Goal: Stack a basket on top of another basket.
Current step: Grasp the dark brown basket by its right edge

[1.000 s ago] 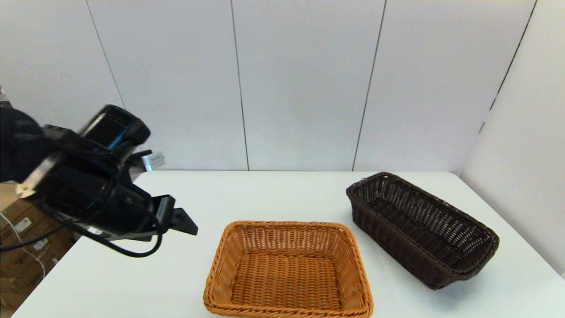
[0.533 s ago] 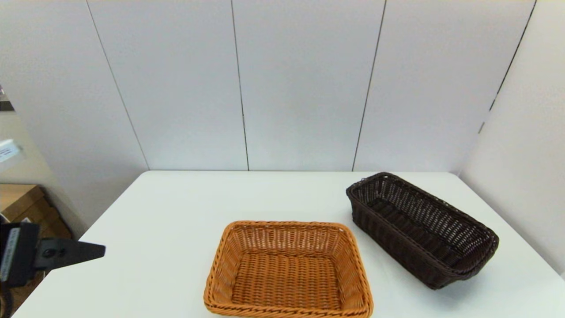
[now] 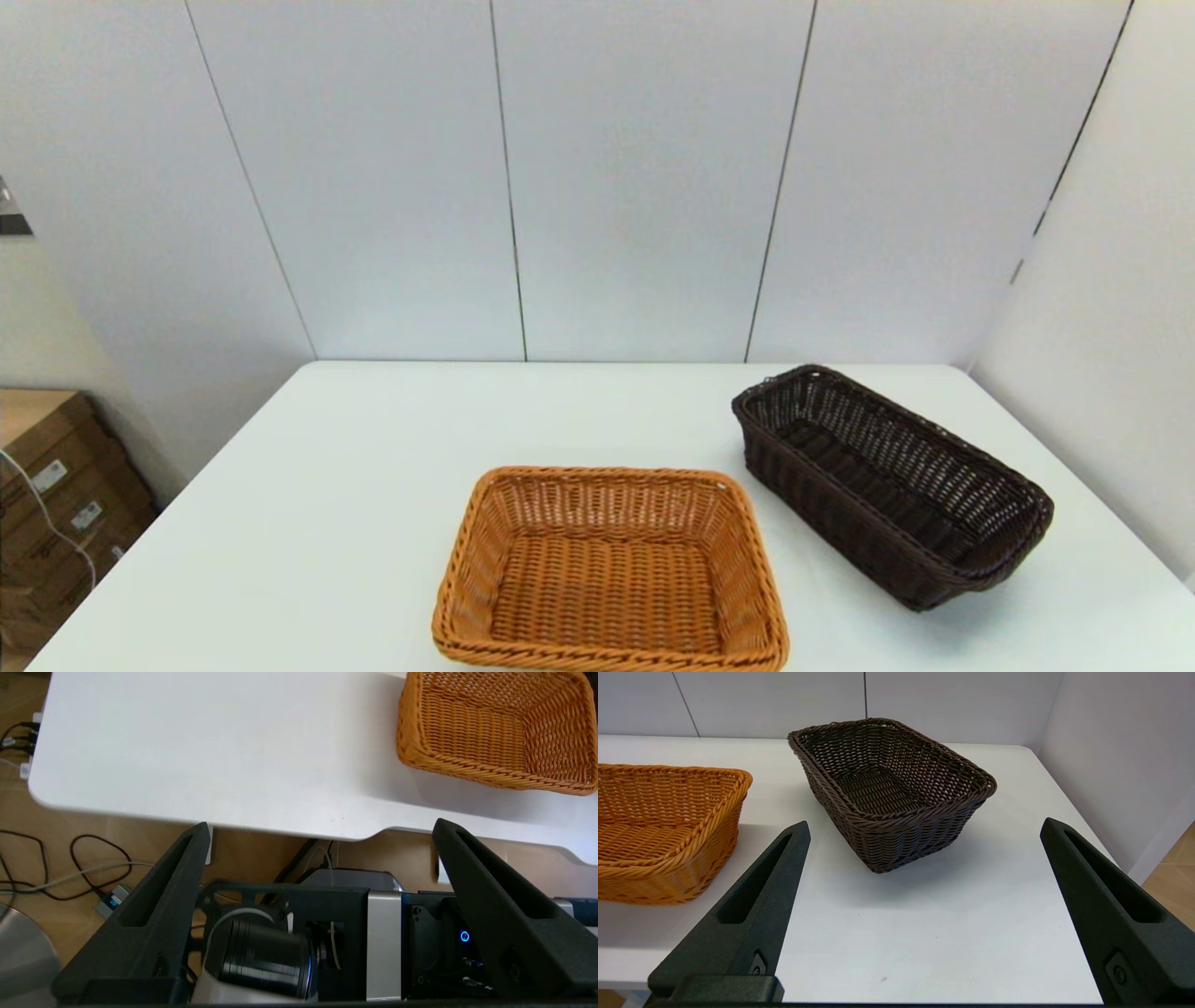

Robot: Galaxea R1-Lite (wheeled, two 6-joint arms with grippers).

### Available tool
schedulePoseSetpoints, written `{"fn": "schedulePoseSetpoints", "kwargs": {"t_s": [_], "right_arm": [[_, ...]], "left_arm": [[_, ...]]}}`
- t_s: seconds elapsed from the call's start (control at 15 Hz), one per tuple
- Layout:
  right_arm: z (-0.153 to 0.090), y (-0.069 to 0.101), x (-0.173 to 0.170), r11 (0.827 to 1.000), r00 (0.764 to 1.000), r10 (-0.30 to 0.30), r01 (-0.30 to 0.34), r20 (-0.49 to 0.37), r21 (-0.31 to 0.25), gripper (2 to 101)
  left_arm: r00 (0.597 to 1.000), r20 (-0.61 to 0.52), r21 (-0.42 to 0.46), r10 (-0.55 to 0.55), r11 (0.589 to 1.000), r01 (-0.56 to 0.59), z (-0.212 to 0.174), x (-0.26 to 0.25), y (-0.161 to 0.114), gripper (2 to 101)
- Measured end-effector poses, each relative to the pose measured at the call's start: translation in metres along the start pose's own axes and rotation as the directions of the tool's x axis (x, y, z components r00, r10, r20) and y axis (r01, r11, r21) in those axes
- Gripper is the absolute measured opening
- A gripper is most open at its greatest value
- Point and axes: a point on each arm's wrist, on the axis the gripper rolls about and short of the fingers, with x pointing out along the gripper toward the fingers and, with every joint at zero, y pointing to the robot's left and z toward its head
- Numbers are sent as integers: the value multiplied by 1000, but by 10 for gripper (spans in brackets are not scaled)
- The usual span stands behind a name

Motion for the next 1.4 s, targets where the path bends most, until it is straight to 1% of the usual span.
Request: {"fn": "schedulePoseSetpoints", "kwargs": {"t_s": [0.07,0.13,0.33,0.53,0.67,0.87,0.93,1.13,1.2,1.33,1.4], "right_arm": [[0,0,0,1000,1000,0,0,0,0,980],[0,0,0,1000,1000,0,0,0,1,980],[0,0,0,1000,1000,0,0,0,5,980],[0,0,0,1000,1000,0,0,0,4,980],[0,0,0,1000,1000,0,0,0,5,980],[0,0,0,1000,1000,0,0,0,5,980],[0,0,0,1000,1000,0,0,0,5,980],[0,0,0,1000,1000,1,-1,-1,4,980],[0,0,0,1000,1000,1,-1,-1,4,980],[0,0,0,1000,1000,2,-2,-3,-2,980],[0,0,0,1000,1000,2,-2,-3,-1,980]], "left_arm": [[1000,22,-13,-5,1000,6,-12,-6,3,966],[999,47,-6,-12,1000,12,-27,-13,5,968],[995,104,53,7,999,-12,-63,-19,10,970],[980,199,70,2,997,-16,-85,-15,13,971],[951,308,108,-2,994,-32,-90,-4,16,971],[906,421,193,40,972,-132,-93,28,22,973],[885,464,219,40,963,-159,-96,44,25,974],[843,537,243,27,952,-186,-103,74,30,976],[827,562,249,19,949,-191,-106,84,32,976],[774,631,272,-40,947,-173,-106,94,33,977],[765,640,290,-71,944,-155,-107,98,33,977]]}}
